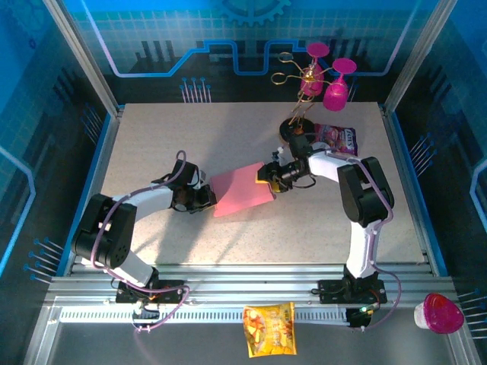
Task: Fold the paper box
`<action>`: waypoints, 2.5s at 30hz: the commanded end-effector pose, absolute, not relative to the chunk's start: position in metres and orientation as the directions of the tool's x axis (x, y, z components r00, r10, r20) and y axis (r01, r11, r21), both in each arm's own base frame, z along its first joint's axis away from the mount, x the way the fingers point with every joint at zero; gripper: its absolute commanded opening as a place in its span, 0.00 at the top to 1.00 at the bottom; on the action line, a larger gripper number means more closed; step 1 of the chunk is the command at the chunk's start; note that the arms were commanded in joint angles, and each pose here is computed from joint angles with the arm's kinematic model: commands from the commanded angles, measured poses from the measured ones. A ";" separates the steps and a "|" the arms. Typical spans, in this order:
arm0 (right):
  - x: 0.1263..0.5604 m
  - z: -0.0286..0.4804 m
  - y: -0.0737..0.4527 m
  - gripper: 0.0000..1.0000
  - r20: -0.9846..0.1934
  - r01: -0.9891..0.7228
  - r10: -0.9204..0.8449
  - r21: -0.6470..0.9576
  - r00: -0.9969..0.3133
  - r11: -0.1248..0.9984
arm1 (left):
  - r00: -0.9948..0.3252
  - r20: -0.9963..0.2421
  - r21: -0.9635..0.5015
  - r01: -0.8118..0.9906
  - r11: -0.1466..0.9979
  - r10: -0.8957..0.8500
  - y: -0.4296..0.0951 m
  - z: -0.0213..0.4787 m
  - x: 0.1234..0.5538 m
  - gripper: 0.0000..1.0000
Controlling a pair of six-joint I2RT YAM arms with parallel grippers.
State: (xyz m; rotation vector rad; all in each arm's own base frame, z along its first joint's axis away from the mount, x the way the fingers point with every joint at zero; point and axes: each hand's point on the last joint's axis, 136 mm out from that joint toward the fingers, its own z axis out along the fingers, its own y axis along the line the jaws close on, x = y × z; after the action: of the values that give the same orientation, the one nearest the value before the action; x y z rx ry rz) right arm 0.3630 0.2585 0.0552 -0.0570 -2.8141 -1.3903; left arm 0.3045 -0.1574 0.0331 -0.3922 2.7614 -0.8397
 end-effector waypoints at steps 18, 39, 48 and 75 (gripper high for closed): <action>0.377 0.104 0.288 0.68 0.362 0.430 0.316 0.885 -0.877 0.181 | -0.693 -0.067 -0.730 -0.457 0.509 -0.718 -0.103 0.127 0.337 0.36; 0.349 0.132 0.297 0.69 0.649 0.700 0.269 0.686 -0.712 0.199 | -0.363 0.398 -0.691 -0.722 -0.015 -0.842 -0.089 0.107 0.376 0.22; 0.342 0.130 0.296 0.70 0.675 0.727 0.279 0.665 -0.683 0.173 | -0.289 0.579 -0.550 -0.828 -0.104 -0.763 -0.106 0.096 0.357 0.26; 0.348 0.104 0.308 0.64 0.712 0.767 0.302 0.629 -0.634 0.125 | -0.215 0.687 -0.457 -0.871 -0.182 -0.694 -0.148 0.083 0.342 0.77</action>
State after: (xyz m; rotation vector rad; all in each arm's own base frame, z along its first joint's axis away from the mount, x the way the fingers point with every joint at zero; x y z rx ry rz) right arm 0.3466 0.3027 0.1040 -1.0772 -1.9426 -1.4658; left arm 0.3651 -0.1350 0.0792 -1.9746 2.0730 -1.5014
